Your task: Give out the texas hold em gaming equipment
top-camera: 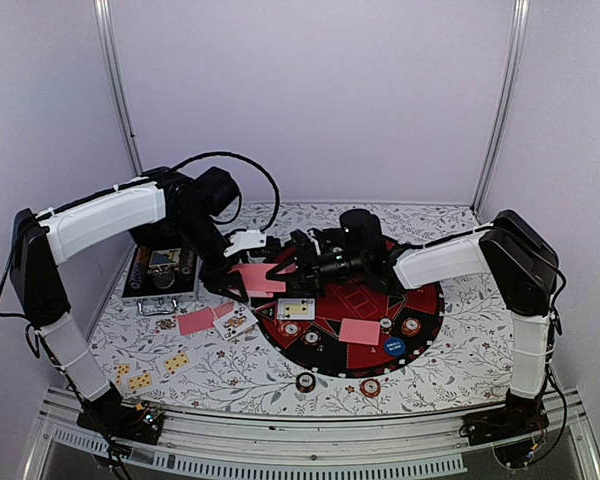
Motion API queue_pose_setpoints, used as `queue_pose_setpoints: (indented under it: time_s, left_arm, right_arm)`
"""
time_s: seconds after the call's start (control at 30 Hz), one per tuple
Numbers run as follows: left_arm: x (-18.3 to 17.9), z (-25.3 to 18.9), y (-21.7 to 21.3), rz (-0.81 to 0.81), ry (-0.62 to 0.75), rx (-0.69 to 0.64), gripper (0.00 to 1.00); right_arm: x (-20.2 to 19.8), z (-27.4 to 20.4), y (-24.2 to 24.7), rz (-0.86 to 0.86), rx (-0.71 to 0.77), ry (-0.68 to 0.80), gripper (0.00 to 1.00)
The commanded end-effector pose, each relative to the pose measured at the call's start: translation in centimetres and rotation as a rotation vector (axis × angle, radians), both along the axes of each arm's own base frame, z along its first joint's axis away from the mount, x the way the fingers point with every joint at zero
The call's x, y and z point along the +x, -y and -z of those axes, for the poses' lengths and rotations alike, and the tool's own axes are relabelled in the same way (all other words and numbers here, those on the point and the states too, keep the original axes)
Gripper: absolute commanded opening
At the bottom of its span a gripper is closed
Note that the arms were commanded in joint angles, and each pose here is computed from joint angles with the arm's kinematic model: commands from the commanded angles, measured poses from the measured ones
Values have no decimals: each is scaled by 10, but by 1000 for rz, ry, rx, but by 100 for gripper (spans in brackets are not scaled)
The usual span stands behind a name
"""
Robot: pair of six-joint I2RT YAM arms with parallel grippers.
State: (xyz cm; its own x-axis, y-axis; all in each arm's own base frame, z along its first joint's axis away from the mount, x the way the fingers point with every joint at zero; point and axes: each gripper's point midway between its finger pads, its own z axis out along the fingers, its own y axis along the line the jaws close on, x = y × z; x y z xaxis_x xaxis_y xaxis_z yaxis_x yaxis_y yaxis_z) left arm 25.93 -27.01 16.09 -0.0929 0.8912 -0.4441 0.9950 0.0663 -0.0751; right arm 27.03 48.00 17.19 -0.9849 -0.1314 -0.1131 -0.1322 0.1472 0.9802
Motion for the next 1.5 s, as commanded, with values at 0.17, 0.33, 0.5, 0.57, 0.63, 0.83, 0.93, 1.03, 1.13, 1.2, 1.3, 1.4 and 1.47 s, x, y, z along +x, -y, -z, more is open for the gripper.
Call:
queue_pose_setpoints:
  time_s: [0.17, 0.33, 0.5, 0.57, 0.63, 0.83, 0.93, 1.03, 1.13, 1.2, 1.3, 1.4, 1.47]
  left_arm:
    - [4, -13, 4, -1, 20, -36, 35]
    - [4, -11, 3, -3, 19, -30, 35]
    - [4, -9, 2, -4, 18, -24, 35]
    - [4, -8, 2, -4, 18, -22, 35]
    - [4, -7, 1, -5, 15, -19, 35]
    - [4, -7, 1, -3, 17, -19, 35]
    - [4, -8, 1, -3, 16, -20, 35]
    - [3, -8, 1, -3, 15, -21, 35]
    - [3, -8, 1, -2, 15, -23, 34]
    - [3, -8, 1, -2, 15, -23, 35]
    - [3, -9, 2, -2, 16, -24, 35]
    - [5, -9, 2, -4, 18, -24, 34]
    - [5, -10, 3, -5, 20, -26, 35]
  right_arm:
    - [4, 0, 22, 34, -30, -5, 25]
    - [6, -6, 32, 46, -26, 4, 16]
    - [6, -12, 37, 47, -16, 8, 5]
    - [6, -15, 38, 47, -12, 9, 5]
    - [5, -19, 38, 38, -3, 10, 15]
    - [2, -22, 44, 46, 2, 12, 52]
    - [2, -20, 50, 61, -3, 8, 52]
    - [2, -19, 52, 75, -3, 3, 50]
    - [3, -27, 53, 84, 18, 13, 49]
    - [2, -33, 50, 78, 40, 18, 49]
    - [-1, -38, 40, 48, 59, 17, 49]
    - [-6, -35, 28, 16, 63, 9, 47]
    - [-10, -35, 20, -7, 73, 8, 45]
